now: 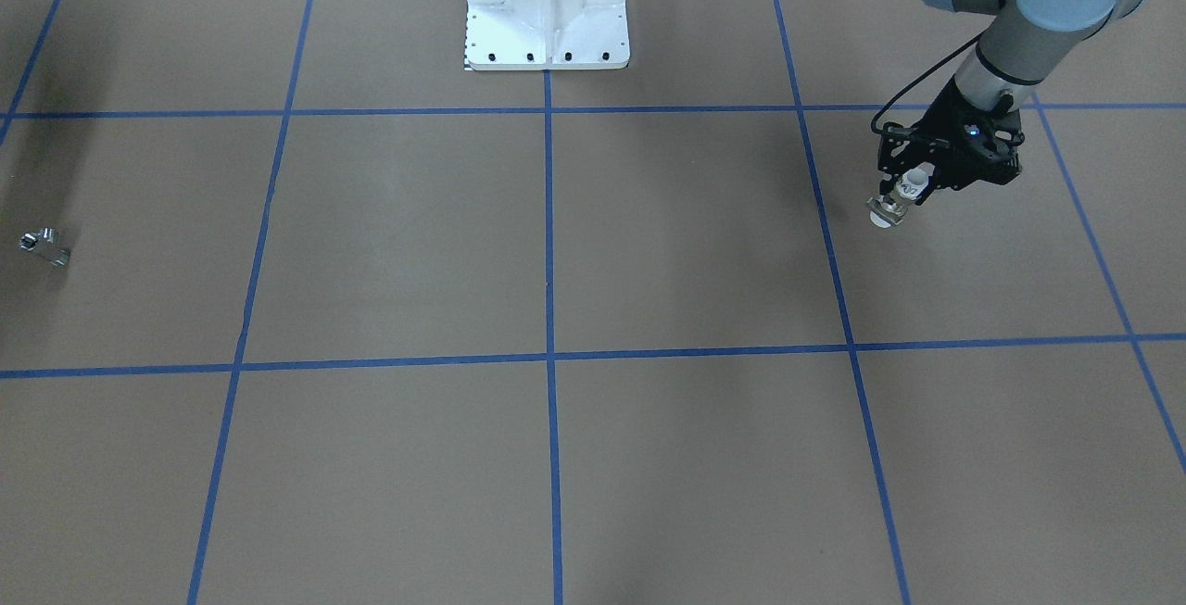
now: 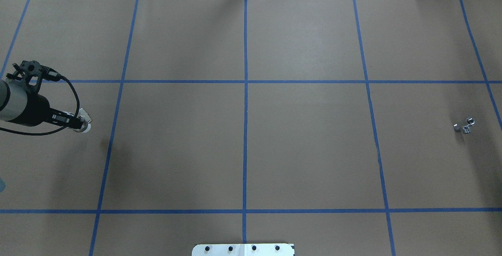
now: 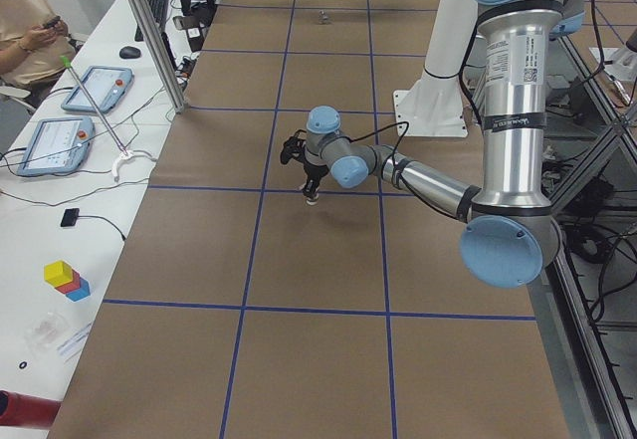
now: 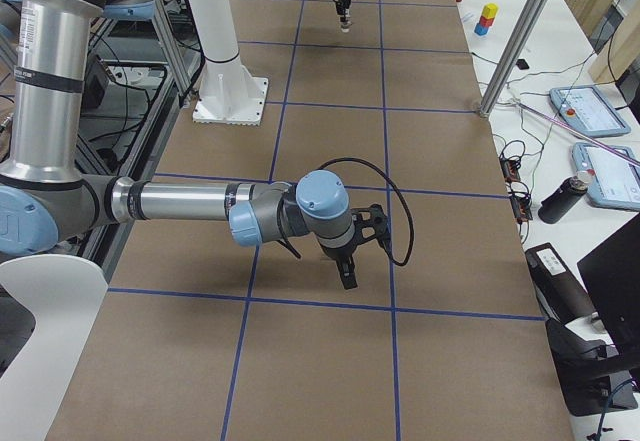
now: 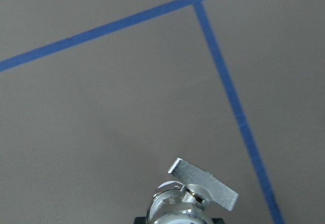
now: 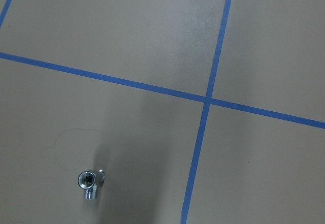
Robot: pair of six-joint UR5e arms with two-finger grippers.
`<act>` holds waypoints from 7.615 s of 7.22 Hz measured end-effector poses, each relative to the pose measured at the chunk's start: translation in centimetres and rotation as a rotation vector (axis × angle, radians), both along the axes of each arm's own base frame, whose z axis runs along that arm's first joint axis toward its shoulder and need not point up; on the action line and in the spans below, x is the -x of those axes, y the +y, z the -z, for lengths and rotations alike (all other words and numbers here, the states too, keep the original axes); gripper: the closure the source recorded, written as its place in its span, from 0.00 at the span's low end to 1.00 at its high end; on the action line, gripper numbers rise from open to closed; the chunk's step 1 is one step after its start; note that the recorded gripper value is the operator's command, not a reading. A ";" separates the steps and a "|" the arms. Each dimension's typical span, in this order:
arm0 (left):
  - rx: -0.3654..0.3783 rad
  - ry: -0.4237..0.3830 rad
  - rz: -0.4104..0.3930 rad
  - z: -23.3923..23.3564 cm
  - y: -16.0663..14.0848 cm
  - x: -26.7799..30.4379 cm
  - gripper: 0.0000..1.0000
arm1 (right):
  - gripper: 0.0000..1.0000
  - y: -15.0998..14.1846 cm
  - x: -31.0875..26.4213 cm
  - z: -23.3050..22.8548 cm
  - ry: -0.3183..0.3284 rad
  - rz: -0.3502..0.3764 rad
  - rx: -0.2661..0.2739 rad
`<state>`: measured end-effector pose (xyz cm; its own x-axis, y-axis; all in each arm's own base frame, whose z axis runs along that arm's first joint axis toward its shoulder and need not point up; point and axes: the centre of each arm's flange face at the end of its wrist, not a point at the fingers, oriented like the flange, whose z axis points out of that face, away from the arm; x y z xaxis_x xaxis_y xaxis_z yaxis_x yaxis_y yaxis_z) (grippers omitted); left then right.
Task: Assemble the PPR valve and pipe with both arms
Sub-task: 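Carry the white valve with the left gripper to the table center, then set the valve upright, open the left gripper and withdraw, then lower the right gripper onto the chrome elbow fitting and grasp it, then carry the chrome fitting with the right gripper above the white valve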
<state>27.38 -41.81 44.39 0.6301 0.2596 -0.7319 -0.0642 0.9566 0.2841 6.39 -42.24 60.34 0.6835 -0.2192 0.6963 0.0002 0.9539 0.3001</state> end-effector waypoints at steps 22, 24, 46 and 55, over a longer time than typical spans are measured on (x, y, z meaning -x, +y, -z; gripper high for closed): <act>0.326 -0.041 0.168 30.7 -7.8 -34.5 0.01 | 0.00 0.0 0.1 -0.2 -0.001 0.002 0.008; 0.307 -0.016 0.160 31.5 -7.7 -34.0 0.01 | 0.00 0.0 0.1 -0.2 -0.001 0.002 0.008; -0.134 -0.251 -0.159 -1.2 -2.6 29.4 0.00 | 0.31 0.0 22.0 -3.1 0.071 0.033 0.076; -0.098 -0.251 -0.161 -2.8 -2.7 29.4 0.00 | 1.00 -0.7 22.7 0.3 0.027 0.033 0.046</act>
